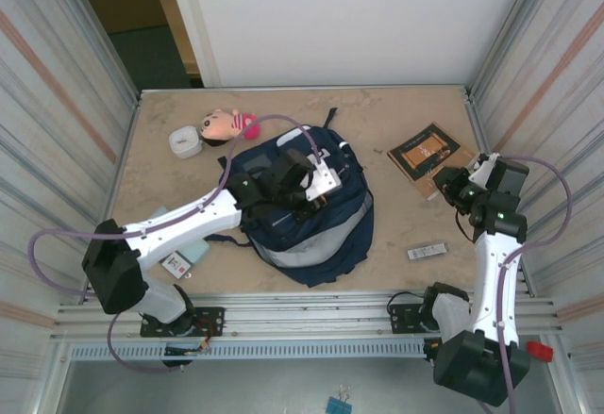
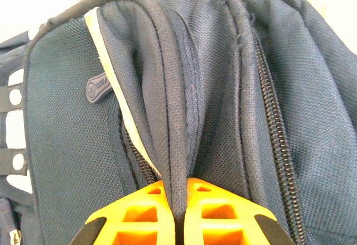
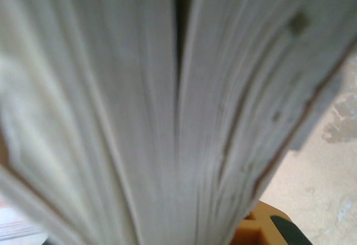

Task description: Pack books, pencil case, and school supplies into a backpack

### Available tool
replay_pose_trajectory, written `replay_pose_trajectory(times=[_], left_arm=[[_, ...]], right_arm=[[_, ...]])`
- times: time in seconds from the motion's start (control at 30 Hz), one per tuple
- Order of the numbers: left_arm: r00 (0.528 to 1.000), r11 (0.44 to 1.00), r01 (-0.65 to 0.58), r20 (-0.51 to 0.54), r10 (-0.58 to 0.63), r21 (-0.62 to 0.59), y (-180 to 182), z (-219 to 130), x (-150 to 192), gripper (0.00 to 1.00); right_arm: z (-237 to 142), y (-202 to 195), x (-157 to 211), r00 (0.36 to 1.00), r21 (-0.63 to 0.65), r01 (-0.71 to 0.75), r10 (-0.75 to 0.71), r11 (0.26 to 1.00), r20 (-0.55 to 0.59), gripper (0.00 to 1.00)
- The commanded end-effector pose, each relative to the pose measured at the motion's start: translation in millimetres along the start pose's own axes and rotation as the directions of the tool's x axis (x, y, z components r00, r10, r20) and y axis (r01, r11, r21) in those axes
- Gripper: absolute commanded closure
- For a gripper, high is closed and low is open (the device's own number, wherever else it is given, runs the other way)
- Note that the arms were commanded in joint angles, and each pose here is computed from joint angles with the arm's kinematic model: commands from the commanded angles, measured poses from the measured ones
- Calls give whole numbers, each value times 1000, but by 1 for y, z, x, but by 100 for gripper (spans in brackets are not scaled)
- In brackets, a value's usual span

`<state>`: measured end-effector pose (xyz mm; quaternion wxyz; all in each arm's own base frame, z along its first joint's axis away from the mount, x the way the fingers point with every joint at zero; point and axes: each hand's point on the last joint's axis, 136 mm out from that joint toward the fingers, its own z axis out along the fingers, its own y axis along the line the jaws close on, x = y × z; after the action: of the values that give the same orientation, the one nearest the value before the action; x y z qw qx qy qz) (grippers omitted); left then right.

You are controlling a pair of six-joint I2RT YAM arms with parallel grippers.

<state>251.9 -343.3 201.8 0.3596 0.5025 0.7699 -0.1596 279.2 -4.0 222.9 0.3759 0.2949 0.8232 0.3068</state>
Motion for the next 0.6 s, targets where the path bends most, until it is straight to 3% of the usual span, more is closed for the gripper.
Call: replay_pose_trajectory(times=[0.0,0.2,0.4,0.57], left_arm=[[969,990,142,205,-137,-10,25,-29,-61,100],[907,959,281,316,-279,38,49,-50,-82,100],[853,917,396,353,-385,41,73,-60,-88,100],[843,903,429,345,-412,29,79,-59,-91,100]], right_arm=[[-22,30,8,995,-96,92,-94,991,-18,100],[-35,48,45,987,-144,-2,-21,990,-160,100],[-53,36,65,986,-1,-60,59,998,-158,100],[-65,41,92,956,50,-15,29,999,-291,100]])
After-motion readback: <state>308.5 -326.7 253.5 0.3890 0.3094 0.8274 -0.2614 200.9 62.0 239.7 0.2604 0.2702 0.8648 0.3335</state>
